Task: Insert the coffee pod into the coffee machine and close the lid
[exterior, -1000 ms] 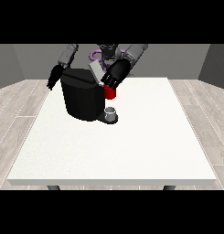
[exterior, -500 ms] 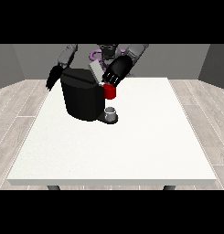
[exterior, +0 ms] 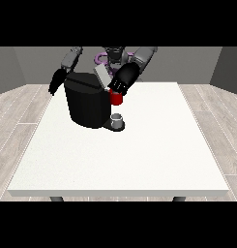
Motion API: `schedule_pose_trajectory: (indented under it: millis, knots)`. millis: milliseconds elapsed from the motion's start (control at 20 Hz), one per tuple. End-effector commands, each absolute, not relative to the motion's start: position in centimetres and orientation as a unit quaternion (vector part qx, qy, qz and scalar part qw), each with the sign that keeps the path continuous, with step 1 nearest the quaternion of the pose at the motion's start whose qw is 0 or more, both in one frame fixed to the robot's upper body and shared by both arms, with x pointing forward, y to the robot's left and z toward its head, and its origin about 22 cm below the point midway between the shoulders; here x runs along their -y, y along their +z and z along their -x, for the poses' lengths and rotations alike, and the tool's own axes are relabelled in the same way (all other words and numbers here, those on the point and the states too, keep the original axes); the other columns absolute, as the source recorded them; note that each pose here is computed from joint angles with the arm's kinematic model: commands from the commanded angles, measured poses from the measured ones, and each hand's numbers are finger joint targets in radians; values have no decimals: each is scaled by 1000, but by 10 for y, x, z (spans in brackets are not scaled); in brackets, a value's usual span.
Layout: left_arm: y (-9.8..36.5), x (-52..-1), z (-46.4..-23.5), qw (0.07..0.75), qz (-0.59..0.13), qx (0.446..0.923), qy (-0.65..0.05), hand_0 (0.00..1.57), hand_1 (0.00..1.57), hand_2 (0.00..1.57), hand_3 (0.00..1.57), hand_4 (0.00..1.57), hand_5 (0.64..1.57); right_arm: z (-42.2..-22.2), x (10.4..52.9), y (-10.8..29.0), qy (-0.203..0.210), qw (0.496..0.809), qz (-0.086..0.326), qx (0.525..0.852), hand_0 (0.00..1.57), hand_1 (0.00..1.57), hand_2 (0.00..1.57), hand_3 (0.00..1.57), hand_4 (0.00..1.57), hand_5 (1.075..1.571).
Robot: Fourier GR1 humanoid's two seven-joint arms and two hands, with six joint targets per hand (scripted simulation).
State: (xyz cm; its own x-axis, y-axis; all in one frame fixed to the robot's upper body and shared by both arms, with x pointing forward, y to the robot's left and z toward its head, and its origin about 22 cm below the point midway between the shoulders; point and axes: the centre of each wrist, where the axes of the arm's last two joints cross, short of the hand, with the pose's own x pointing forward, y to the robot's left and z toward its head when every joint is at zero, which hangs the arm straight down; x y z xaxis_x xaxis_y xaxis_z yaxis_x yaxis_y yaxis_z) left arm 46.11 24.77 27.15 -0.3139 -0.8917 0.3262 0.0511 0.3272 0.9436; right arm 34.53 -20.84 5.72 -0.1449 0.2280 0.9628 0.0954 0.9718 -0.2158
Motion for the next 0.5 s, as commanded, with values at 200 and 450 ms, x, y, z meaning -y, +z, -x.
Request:
schedule_pose_trajectory:
  millis: [200,450]
  knots:
    - [275,-258,-462,476,-340,651,-483,1096,1096,1127,990,0,1571,-346,200,72,57,628,107,769,0,0,0,0,0,1571]
    - [286,-240,-462,447,-333,684,-470,1138,1138,1136,963,0,1571,-355,195,74,41,633,110,765,0,0,0,0,0,1571]
